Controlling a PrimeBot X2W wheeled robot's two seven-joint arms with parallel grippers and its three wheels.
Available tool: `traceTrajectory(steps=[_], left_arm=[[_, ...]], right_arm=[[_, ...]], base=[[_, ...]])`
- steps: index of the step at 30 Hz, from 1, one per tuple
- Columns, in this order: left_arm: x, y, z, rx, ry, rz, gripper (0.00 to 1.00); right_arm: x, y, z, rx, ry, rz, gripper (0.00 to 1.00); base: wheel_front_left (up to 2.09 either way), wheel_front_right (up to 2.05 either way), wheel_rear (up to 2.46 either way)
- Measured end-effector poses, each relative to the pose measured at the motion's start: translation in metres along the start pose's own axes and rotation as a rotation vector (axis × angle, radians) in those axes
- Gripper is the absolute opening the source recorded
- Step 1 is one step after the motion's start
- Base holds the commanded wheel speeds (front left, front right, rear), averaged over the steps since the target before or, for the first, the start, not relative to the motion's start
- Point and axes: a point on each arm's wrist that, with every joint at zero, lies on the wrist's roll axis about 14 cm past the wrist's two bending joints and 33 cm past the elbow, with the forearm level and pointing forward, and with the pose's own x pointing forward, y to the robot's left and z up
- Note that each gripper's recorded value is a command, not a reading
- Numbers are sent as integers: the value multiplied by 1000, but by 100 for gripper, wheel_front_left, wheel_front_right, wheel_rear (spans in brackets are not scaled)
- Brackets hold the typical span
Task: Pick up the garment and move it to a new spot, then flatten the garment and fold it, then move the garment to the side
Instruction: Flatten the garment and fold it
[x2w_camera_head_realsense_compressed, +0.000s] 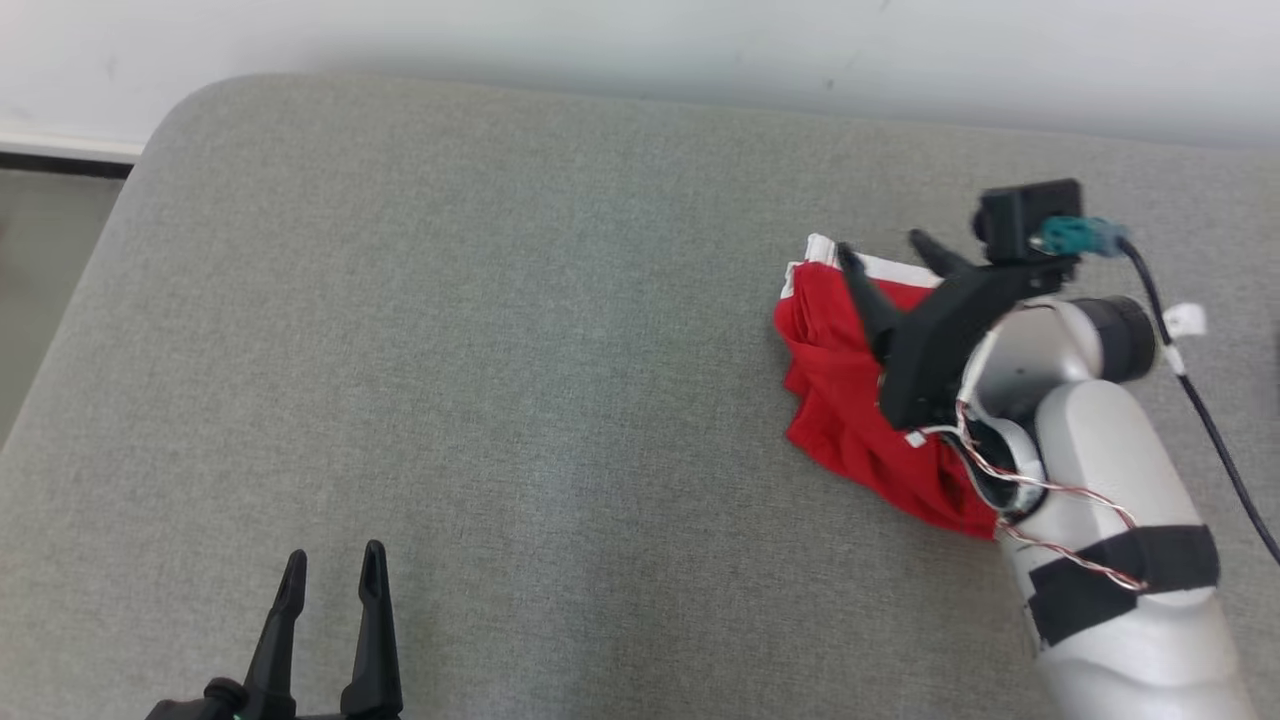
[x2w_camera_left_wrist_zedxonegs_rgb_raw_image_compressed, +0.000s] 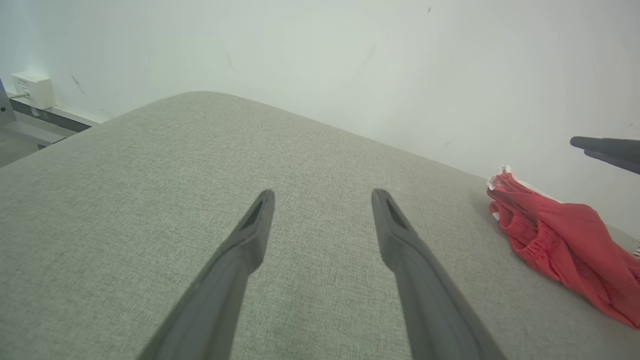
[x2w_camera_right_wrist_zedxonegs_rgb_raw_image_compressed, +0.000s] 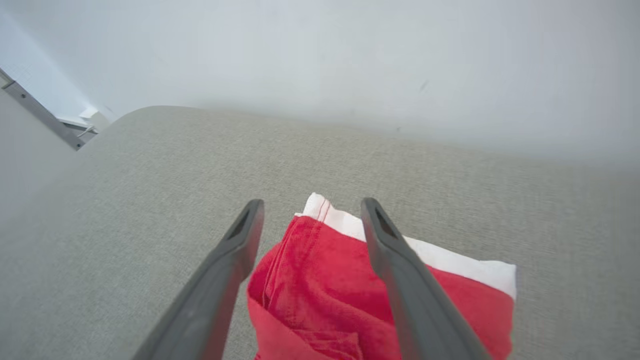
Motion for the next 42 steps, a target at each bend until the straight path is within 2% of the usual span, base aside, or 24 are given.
traceTrajectory(steps=[3, 10, 11, 12, 13, 14, 25, 32, 42], left_arm=[[-2, -2, 1, -4, -4, -7, 100], [-6, -12, 4, -14, -13, -38, 100], [-7, -13, 4, -15, -13, -42, 100], [-7, -15, 4, -16, -13, -47, 100], [-6, -16, 3, -16, -11, -51, 100], [-6, -17, 2, -16, -8, -54, 100], [-7, -9, -8, 8, 26, -28, 100], [-11, -3, -14, 24, 50, -9, 100], [-10, -4, -22, 23, 73, -14, 100]], right_arm=[[-14, -23, 5, -10, -64, -73, 100], [-51, -82, -30, -52, -50, -261, 98], [-54, -85, -35, -54, -43, -272, 78], [-55, -87, -40, -55, -36, -278, 41], [-55, -87, -44, -60, -32, -281, 23], [-54, -87, -48, -64, -24, -279, 0], [-20, -58, -83, -148, 79, -178, 0], [-9, -18, -98, -201, 119, -70, 0], [-15, 41, -118, -234, 139, 92, 0]], base=[[0, 0, 0], [0, 0, 0], [0, 0, 0], [0, 0, 0], [0, 0, 0], [0, 0, 0], [0, 0, 0], [0, 0, 0], [0, 0, 0]])
